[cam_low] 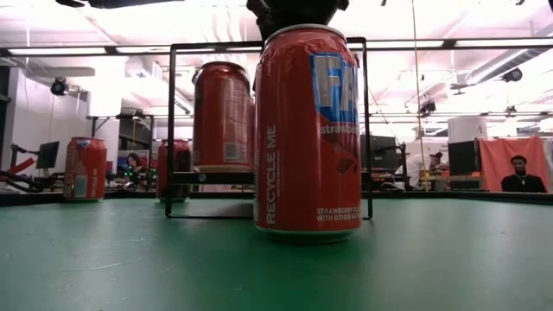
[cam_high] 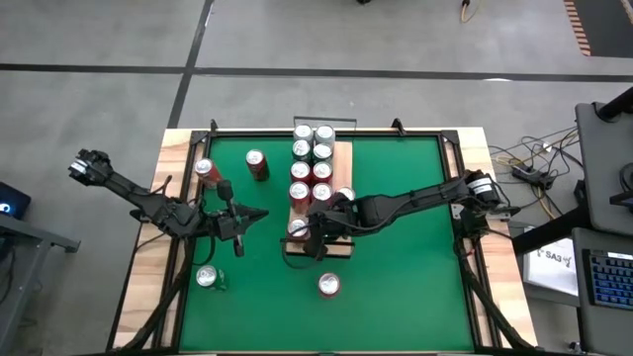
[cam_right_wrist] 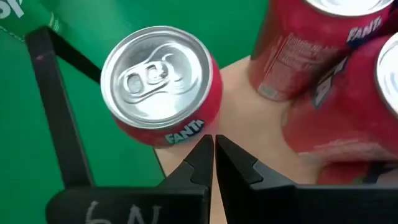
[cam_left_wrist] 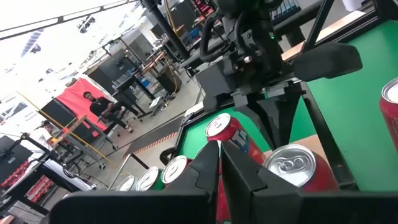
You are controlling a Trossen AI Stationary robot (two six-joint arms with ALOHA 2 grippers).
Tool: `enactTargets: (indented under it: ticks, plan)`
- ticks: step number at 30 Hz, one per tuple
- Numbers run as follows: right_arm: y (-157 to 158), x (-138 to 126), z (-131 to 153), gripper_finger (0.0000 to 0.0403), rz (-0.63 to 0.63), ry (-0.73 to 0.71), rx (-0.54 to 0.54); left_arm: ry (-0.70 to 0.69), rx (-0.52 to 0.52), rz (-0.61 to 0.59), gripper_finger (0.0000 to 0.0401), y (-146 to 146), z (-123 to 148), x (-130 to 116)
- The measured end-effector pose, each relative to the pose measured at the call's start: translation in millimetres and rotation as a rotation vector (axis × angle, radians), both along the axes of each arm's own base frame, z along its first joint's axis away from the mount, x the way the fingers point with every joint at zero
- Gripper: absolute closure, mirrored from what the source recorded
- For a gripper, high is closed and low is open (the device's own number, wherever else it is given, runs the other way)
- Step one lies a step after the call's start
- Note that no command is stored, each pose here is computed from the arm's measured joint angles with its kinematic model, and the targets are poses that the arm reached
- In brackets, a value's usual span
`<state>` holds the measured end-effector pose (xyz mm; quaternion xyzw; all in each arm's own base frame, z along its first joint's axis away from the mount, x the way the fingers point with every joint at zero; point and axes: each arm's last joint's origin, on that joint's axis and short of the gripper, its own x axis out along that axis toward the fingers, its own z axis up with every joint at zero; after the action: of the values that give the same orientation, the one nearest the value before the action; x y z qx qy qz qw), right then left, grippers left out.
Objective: Place canned beverage on shelf
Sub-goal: Put the orange soda can on the shelf and aligned with the other orange soda can
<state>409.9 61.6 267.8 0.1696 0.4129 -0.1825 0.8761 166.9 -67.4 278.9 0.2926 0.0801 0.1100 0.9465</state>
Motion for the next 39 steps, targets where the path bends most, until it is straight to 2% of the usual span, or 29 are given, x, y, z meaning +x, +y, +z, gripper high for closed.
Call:
enactTargets:
  ticks: [7,11,16,20,23,29,39]
  plan:
    - [-3.4,-1.4,0.8,0.0394,-0.003,0.013,-0.007,0.0,0.0,0.0,0.0401,0.0,-0.1,0.0]
    - [-3.7,-1.2,18.6,0.0394,0.021,-0.03,-0.033,0.001,0.0,0.0,0.0401,-0.1,-0.2,0.0]
    - [-5.1,6.6,36.1,0.0394,0.028,-0.128,-0.153,0.002,0.001,0.0,0.0401,0.0,-0.4,0.0]
    - [-3.8,15.9,39.9,0.0394,0.122,-0.224,-0.209,0.004,0.006,0.0,0.0401,0.0,-0.5,0.0]
    - [-2.0,17.0,36.4,0.0394,0.181,-0.216,-0.235,0.004,0.006,0.0,0.0401,0.1,-0.5,0.0]
    - [0.2,16.4,29.4,0.0394,0.25,-0.2,-0.183,0.005,0.006,0.0,0.0401,0.1,-0.6,0.0]
    - [0.8,15.5,18.8,0.0394,0.231,-0.192,-0.162,0.005,0.009,0.0,0.0401,0.0,-0.5,-0.1]
